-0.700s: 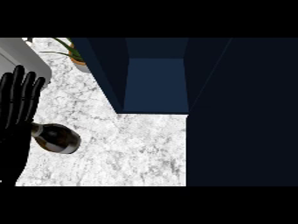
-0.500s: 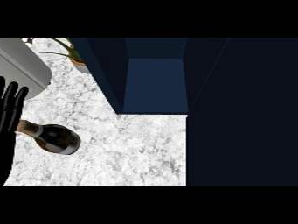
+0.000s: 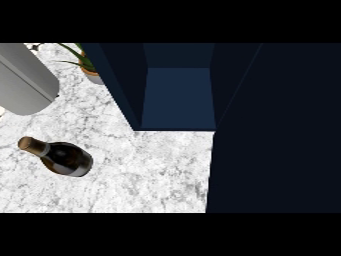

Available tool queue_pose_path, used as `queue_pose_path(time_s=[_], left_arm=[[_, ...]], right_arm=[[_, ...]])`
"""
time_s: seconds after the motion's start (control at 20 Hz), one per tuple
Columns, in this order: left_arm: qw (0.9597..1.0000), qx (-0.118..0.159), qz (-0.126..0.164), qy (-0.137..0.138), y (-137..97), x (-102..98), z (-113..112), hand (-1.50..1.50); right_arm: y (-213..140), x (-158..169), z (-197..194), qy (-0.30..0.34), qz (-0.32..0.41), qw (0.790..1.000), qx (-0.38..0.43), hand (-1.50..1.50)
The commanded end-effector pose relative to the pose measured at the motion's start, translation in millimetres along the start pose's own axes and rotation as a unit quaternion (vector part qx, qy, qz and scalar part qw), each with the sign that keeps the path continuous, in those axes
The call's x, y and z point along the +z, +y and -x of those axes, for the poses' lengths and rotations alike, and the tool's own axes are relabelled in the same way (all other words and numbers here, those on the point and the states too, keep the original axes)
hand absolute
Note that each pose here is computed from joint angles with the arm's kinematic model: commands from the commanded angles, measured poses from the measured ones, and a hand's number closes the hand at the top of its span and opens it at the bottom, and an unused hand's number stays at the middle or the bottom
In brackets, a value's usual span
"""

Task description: Pick up the wine, place it into the cabinet and close the cabinet

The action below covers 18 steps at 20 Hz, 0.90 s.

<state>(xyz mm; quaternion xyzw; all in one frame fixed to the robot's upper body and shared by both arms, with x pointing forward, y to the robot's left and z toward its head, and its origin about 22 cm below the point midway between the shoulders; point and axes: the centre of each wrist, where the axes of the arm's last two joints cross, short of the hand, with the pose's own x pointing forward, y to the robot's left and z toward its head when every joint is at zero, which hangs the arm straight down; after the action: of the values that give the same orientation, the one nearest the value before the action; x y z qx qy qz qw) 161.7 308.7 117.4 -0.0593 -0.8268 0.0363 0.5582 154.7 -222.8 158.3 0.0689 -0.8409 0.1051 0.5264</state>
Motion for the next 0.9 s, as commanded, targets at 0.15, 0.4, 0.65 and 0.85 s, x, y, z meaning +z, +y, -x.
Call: queue_pose_path(time_s=[0.15,0.4,0.65,0.85], left_arm=[[0.9998,0.015,-0.005,0.014,-1.9,23.7,-40.0,-1.50],[0.9995,0.021,-0.010,0.021,-10.8,14.1,-60.1,-1.50],[0.9994,0.021,-0.012,0.025,-18.2,6.2,-78.1,-1.50],[0.9991,0.018,-0.019,0.032,-27.5,6.2,-64.4,-1.50]], right_arm=[[1.3,-2.8,-43.4,0.008,-0.011,1.000,-0.009,-1.50],[11.6,4.4,-69.3,0.006,-0.018,1.000,-0.013,-1.50],[1.3,-25.2,-71.0,0.010,-0.016,1.000,-0.009,-1.50],[11.6,-18.7,-84.8,0.004,-0.007,1.000,-0.015,-1.50]])
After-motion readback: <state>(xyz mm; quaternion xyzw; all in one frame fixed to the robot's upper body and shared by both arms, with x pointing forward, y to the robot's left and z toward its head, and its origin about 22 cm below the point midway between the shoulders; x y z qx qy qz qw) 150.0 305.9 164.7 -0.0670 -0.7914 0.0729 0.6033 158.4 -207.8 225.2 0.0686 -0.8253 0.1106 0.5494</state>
